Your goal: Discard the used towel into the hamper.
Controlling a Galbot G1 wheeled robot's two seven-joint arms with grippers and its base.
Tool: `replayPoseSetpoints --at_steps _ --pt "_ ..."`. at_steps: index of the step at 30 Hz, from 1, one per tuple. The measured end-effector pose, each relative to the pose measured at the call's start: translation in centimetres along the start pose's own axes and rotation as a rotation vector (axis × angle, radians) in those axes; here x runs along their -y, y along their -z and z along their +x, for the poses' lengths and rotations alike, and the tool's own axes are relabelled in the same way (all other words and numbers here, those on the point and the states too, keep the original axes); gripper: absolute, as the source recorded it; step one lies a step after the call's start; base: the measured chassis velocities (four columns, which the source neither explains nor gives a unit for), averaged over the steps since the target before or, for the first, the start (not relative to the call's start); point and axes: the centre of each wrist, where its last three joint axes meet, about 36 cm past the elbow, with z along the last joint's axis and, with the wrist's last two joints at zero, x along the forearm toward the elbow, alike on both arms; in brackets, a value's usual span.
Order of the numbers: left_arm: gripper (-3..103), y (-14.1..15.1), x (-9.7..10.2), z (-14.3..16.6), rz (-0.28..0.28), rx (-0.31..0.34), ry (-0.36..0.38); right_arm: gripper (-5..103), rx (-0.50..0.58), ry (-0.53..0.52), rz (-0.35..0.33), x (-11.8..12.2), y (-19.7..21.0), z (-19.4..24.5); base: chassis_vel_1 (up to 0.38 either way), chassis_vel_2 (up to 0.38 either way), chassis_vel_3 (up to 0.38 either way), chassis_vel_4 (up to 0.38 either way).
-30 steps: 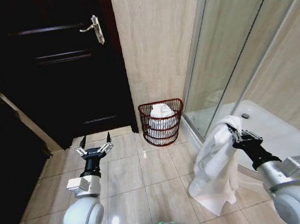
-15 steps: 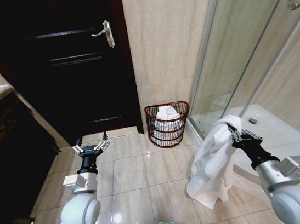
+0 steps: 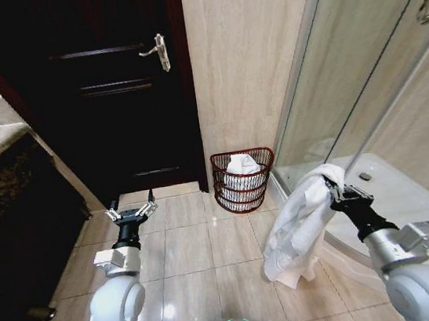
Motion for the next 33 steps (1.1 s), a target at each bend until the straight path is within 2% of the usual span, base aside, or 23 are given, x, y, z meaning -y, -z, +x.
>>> replayPoseSetpoints --at_steps 6,12,33 --pt "100 0.1 0.1 0.1 -0.001 0.002 0.000 5 0.000 0.001 -0.003 0.0 0.0 0.0 0.000 0.000 0.000 0.000" --pt "100 0.6 -0.5 -0.1 -0.025 -0.006 0.004 5 0.006 0.014 0.008 0.3 0.3 -0.1 0.000 0.000 0.000 0.000" --pt "100 1.4 -0.2 0.7 -0.032 -0.003 0.006 5 0.010 0.035 -0.005 0.3 0.4 -0.3 0.000 0.000 0.000 0.000"
